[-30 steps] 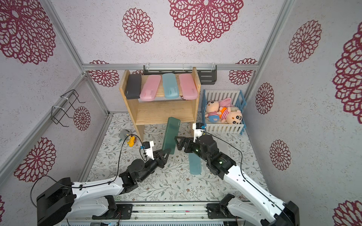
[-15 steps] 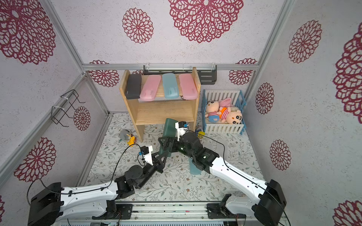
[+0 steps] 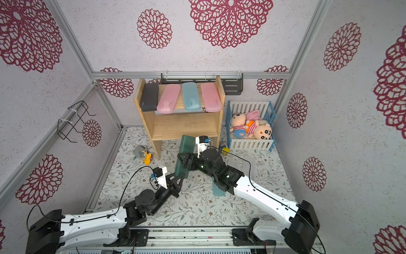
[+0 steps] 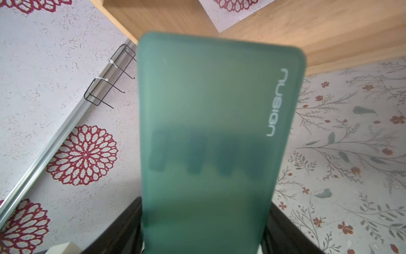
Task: Remove the pencil cases from the shelf
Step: Place the pencil case at the center of the board.
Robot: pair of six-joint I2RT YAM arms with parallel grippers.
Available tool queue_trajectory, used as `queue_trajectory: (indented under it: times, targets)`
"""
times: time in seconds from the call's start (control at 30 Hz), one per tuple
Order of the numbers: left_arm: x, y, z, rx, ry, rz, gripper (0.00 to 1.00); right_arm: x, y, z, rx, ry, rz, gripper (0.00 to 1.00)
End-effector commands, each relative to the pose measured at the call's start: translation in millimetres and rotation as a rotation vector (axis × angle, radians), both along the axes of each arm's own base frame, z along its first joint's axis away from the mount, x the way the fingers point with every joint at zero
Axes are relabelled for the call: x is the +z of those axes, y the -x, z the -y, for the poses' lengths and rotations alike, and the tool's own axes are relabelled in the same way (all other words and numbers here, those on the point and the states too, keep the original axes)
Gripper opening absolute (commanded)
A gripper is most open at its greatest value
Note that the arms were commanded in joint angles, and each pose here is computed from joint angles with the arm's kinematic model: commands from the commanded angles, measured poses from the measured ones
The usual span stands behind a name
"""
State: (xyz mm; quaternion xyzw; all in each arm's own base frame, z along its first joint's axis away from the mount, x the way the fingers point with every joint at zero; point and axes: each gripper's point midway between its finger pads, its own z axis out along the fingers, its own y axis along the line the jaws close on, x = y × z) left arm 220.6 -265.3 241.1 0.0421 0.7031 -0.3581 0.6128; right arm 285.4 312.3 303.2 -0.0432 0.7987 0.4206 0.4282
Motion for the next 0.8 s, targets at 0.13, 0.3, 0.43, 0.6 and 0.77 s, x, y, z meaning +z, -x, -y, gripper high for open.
queue_trajectory:
  times: [0.13, 0.3, 0.43, 0.6, 0.77]
  targets:
    - [9, 3, 0, 0.004, 0.008, 0.021, 0.00, 13, -5, -1, -0.009, -0.005, 0.043, 0.61]
    - [8, 3, 0, 0.008, 0.000, 0.022, 0.00, 10, -4, 0, -0.014, 0.005, 0.040, 0.55]
    - [10, 3, 1, 0.009, -0.005, 0.025, 0.00, 5, -4, -2, -0.004, 0.011, 0.029, 0.77]
    - [10, 3, 1, 0.014, -0.009, 0.023, 0.00, 4, -4, -6, 0.008, -0.003, 0.023, 0.83]
    - [9, 3, -1, 0.019, -0.011, 0.023, 0.00, 2, -5, -7, 0.008, -0.005, 0.016, 0.79]
